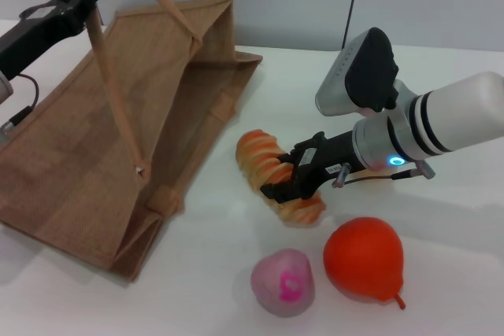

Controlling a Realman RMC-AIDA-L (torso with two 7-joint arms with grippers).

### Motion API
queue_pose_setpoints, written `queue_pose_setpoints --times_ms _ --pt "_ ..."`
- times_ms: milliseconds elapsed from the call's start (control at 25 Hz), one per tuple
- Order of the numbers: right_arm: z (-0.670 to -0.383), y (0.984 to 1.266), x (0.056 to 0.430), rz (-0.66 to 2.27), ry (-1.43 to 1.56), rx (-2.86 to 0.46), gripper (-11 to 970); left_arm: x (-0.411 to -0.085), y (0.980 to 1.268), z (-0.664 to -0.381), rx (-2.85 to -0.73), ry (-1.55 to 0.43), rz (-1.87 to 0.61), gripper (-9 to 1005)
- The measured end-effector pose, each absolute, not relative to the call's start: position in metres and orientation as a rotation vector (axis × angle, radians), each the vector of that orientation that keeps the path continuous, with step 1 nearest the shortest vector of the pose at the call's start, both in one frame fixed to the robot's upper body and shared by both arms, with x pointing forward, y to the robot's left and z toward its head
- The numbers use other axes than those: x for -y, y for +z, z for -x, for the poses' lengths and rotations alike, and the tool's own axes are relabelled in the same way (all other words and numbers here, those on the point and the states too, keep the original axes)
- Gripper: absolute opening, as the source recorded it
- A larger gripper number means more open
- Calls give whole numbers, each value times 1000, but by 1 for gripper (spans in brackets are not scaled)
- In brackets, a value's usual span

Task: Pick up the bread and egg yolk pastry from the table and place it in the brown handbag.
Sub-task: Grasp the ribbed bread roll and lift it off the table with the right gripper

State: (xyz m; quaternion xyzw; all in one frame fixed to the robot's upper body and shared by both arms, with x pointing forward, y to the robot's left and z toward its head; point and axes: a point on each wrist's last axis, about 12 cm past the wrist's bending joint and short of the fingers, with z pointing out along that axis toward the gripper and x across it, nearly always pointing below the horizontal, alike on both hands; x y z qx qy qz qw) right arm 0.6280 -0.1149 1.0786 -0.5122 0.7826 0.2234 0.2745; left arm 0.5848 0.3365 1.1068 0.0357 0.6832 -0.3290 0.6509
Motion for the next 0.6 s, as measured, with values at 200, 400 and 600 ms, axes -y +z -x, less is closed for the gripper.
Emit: queue_pose_setpoints --times_ms 200,400,600 --pt "-628 1079 116 1375 606 -2104 650 -334 1107 -585 -1552 -754 -93 119" --pt "-630 1083 120 1375 630 -2095 623 -331 1110 -586 -1537 -774 -115 119" --pt "-631 1086 123 1373 654 -2084 568 -328 1112 -587 -1531 -789 -128 118"
